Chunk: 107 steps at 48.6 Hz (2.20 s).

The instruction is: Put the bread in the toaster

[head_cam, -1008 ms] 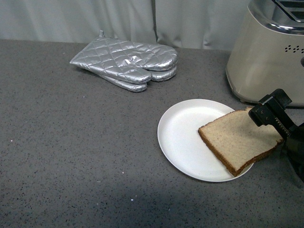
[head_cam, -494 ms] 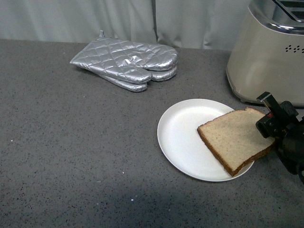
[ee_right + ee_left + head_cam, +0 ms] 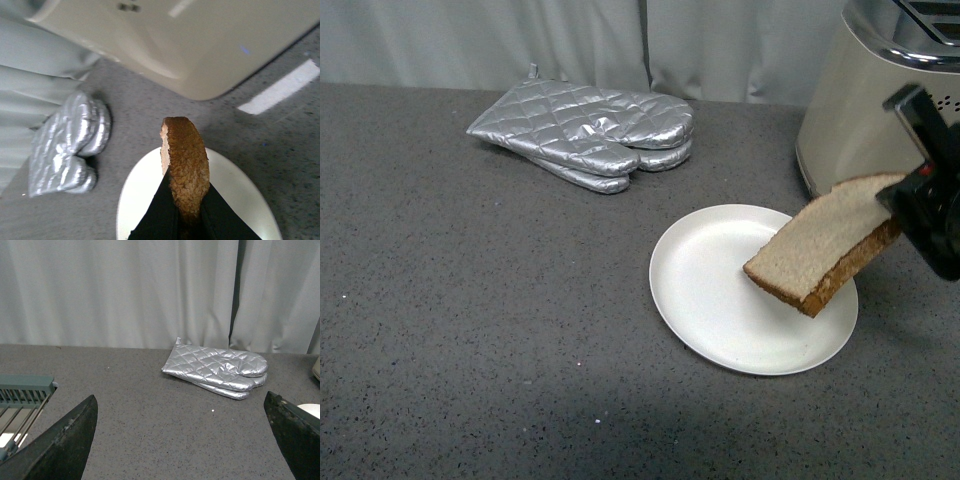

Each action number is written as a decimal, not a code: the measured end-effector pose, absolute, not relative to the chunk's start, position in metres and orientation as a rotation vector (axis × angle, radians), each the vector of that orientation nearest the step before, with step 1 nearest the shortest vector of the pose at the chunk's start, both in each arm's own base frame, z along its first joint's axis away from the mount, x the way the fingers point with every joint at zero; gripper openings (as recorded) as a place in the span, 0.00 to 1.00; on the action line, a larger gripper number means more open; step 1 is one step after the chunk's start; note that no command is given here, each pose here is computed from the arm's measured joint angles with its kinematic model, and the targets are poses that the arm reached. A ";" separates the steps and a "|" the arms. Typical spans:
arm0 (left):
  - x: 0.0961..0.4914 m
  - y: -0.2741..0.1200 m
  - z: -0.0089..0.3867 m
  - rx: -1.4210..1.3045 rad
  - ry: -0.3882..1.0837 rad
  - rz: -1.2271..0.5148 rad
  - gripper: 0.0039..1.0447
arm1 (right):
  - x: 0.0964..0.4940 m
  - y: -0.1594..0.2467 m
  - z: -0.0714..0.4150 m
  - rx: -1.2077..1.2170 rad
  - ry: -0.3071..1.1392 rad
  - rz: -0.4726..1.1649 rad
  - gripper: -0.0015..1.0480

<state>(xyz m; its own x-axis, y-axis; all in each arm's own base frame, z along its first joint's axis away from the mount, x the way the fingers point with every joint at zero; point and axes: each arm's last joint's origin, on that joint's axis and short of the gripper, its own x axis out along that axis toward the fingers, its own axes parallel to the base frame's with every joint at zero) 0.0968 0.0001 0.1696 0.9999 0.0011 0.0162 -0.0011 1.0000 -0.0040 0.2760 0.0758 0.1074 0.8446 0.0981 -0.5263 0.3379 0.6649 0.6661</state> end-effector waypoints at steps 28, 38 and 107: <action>0.097 0.000 0.170 -0.004 -0.016 0.001 0.94 | 0.254 0.037 0.313 0.622 -0.047 -0.371 0.02; 0.097 0.000 0.170 -0.004 -0.016 0.001 0.94 | 0.272 0.013 0.305 0.450 -0.036 -0.675 0.02; 0.097 0.000 0.170 -0.004 -0.016 0.001 0.94 | 0.383 0.029 0.253 0.259 0.124 -0.845 0.02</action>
